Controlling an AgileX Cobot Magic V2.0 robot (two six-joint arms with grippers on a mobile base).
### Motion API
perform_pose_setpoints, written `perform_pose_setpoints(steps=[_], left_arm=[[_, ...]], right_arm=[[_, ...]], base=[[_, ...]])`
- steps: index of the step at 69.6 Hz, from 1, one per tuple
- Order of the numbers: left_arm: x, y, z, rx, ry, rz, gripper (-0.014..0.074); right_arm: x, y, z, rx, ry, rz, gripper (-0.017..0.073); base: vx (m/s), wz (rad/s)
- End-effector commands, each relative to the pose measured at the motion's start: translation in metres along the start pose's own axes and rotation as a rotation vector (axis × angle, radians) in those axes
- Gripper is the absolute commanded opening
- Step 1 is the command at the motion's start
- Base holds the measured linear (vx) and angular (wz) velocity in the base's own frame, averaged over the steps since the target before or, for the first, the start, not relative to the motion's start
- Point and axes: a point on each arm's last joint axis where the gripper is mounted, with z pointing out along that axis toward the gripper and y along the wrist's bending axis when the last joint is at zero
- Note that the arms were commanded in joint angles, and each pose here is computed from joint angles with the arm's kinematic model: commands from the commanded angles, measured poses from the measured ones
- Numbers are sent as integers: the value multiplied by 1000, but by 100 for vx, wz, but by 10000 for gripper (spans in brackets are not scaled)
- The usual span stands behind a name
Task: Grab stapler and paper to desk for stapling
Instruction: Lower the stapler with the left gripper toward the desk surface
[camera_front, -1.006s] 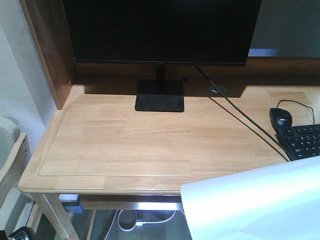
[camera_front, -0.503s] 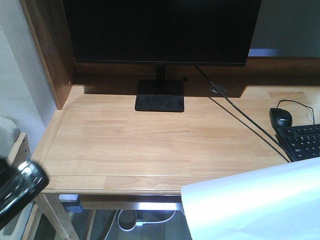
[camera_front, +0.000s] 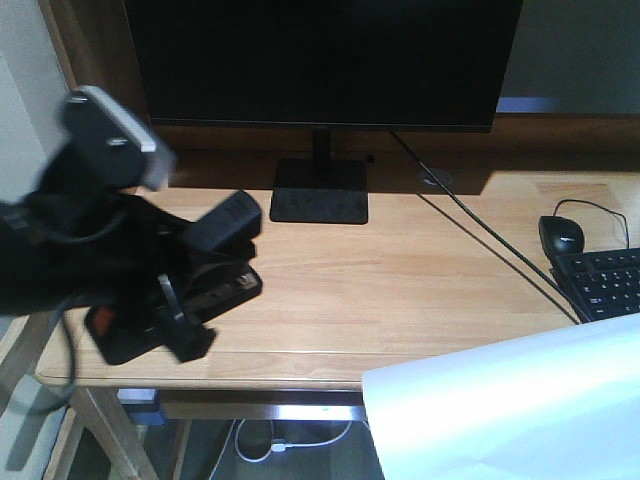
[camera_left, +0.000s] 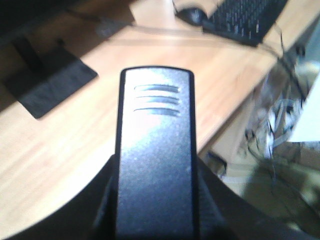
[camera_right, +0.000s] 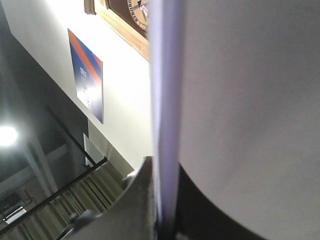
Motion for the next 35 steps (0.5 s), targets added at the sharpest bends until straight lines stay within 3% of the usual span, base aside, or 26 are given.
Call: perform_pose_setpoints(steps=[1,14,28,35], left_arm=[[-26,13,11,-24,-87,-9,-6],[-27,32,42,22,-58,-47,-6],[-8,48,80,175,-19,-48,-6],[1,67,90,200,-35,-104,-6]], right_arm=[[0,2,0,-39,-3,-8,-10],[0,2,0,-39,-3,-8,-10],[0,2,0,-39,-3,-8,-10],[0,2,0,-39,-3,-8,-10]], base=[[0,0],[0,0],[0,0],[0,0]])
